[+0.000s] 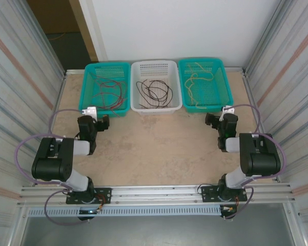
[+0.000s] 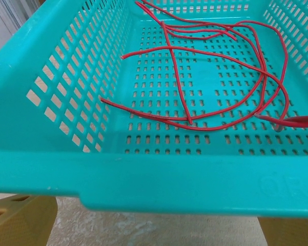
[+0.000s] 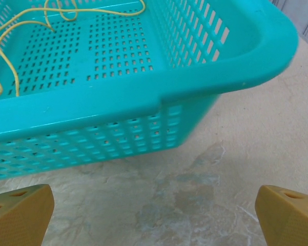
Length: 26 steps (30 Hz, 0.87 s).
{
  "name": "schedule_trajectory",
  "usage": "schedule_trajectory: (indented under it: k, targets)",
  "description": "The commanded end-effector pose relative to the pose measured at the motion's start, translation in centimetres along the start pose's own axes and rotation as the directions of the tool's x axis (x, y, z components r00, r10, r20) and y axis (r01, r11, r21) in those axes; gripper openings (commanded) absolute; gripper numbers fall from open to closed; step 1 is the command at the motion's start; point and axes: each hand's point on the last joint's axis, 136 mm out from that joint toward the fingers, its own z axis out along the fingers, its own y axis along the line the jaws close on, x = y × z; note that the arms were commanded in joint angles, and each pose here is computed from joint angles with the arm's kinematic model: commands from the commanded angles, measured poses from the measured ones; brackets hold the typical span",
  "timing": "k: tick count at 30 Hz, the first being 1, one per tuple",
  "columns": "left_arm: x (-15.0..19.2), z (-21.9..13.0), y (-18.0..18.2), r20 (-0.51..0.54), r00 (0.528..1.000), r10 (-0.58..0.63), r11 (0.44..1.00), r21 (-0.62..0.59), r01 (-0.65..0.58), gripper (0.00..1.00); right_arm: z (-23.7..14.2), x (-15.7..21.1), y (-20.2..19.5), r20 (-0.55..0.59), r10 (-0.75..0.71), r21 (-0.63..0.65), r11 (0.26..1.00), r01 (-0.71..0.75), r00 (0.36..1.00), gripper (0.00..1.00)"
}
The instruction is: Untangle the cables
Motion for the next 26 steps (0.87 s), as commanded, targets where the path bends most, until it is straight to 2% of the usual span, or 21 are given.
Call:
schedule_trajectory:
  k: [1,19,21,26]
  targets:
    - [-1.4,0.0,0.0,0.041,0.999,0.03,0.999,-0.029,-0.029,0.99,0.1,-1.1,-0.1,0.036,-0.009,0.021,1.0,0.008,0.999,0.99]
    - [-1.3,0.1,0.0,0.034,0.999,0.032,0.999,-0.026,-0.031,0.99,0.3,-1.0,0.0,0.021,-0.009,0.016,1.0,0.008,1.0,0.99]
    - [-1.4,0.1,0.0,0.034,0.999,0.032,0.999,-0.024,-0.031,0.99,0.9,-0.8,0.7,-0.014,-0.003,-0.074,0.997,0.002,1.0,0.99]
    - [-1.3,0.1,0.0,0.032,0.999,0.028,0.999,-0.019,-0.028,0.99,0.3,-1.0,1.1,0.01,-0.02,-0.081,0.997,0.021,1.0,0.99]
